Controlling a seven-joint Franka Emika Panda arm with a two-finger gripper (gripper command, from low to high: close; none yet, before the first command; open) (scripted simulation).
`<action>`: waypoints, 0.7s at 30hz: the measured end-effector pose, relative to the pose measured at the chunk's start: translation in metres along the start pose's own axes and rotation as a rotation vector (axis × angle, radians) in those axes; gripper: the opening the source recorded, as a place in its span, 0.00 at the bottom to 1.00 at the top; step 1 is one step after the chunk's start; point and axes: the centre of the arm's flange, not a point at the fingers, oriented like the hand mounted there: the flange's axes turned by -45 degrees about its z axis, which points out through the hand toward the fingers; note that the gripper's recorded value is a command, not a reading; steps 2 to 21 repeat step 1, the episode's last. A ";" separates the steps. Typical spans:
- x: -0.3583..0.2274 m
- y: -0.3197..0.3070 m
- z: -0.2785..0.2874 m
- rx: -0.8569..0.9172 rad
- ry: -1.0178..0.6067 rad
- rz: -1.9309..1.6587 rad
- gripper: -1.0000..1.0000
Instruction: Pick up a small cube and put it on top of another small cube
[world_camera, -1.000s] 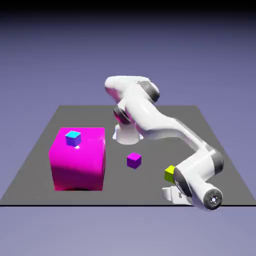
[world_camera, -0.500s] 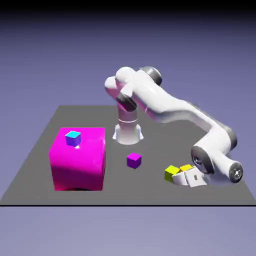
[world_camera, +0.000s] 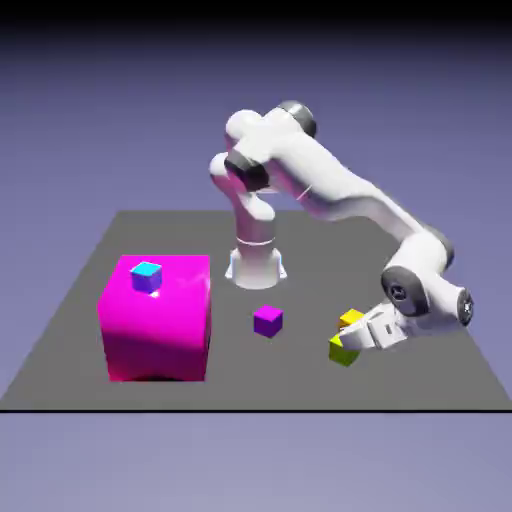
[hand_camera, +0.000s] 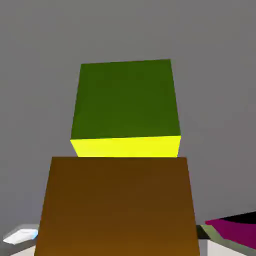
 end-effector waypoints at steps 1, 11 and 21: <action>0.000 0.000 0.000 0.000 0.000 0.000 1.00; 0.000 0.000 0.000 0.000 0.000 0.000 1.00; 0.000 0.000 0.000 0.000 0.000 0.000 1.00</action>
